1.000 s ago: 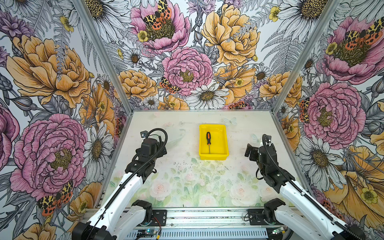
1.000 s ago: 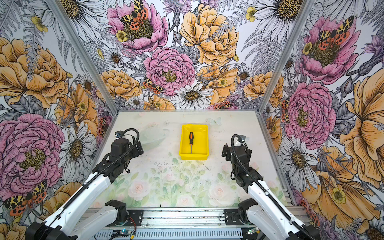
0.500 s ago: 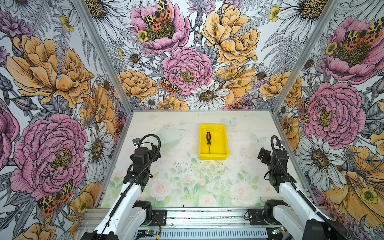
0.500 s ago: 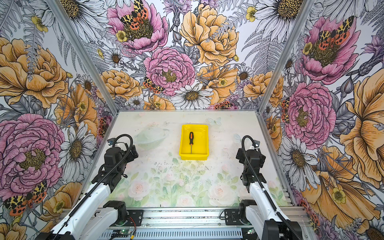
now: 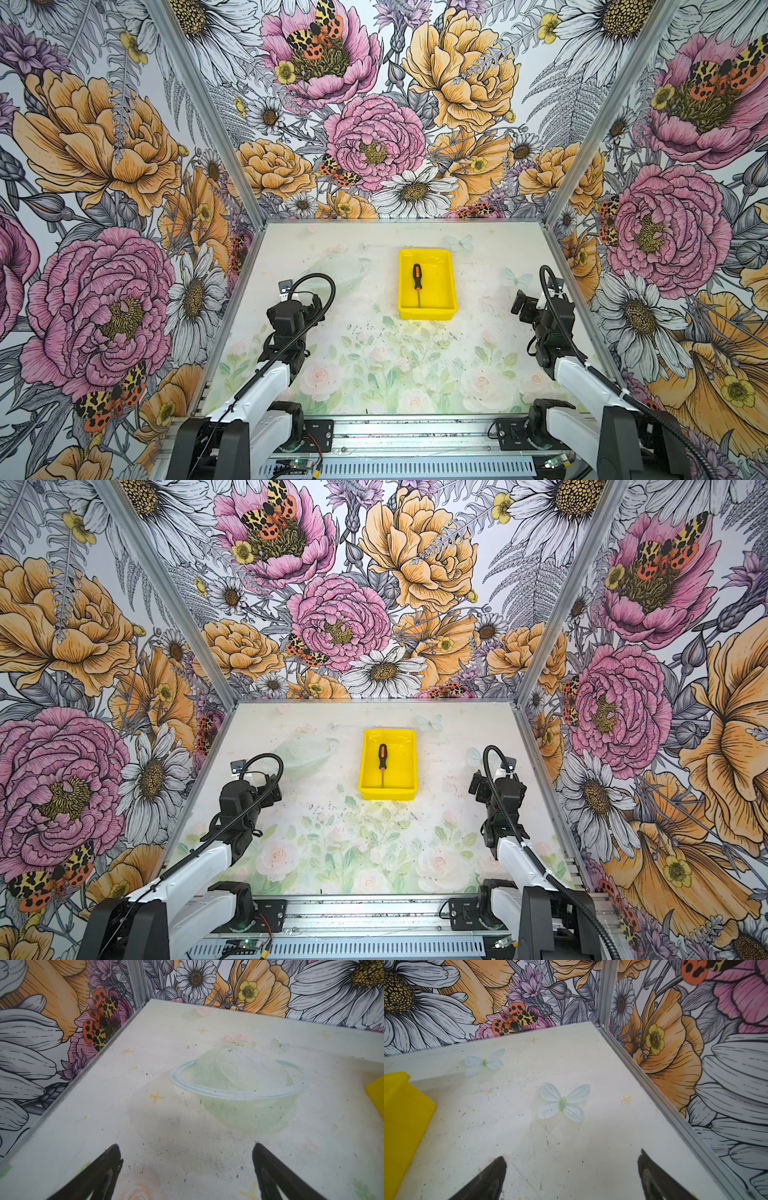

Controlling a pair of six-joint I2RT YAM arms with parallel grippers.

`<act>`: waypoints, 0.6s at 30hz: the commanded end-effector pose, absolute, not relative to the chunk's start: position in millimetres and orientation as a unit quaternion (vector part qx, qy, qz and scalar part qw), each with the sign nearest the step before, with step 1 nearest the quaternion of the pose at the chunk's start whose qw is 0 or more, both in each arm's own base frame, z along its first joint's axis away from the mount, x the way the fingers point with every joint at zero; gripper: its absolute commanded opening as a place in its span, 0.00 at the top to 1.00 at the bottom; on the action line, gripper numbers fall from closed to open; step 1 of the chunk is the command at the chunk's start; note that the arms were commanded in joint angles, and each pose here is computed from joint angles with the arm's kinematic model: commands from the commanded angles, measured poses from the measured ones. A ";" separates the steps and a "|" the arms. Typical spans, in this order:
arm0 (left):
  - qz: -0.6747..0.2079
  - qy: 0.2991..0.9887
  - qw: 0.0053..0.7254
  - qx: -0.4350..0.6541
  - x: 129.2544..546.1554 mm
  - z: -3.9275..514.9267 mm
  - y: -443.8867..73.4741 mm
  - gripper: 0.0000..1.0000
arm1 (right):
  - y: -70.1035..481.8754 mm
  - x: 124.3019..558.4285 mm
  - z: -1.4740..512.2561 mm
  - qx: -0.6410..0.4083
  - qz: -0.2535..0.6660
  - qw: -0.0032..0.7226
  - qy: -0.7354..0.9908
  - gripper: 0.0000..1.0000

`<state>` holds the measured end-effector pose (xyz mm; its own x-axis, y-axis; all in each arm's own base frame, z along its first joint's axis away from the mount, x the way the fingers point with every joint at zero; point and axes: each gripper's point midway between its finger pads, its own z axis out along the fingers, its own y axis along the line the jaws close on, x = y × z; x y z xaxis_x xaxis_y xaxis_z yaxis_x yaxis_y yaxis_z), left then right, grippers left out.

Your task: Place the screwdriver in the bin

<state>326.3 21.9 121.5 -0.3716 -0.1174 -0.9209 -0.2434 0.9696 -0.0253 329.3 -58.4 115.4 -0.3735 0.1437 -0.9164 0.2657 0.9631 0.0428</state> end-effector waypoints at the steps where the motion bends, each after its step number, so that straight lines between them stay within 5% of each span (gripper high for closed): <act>1: 0.071 0.792 0.597 -0.108 346.4 147.8 28.3 0.01 | -62.6 349.1 129.6 0.133 -0.052 0.572 0.807 0.00; 18: 0.070 0.769 0.630 -0.086 392.2 154.3 24.4 0.01 | -58.6 397.8 125.0 0.117 -0.032 0.585 0.802 0.00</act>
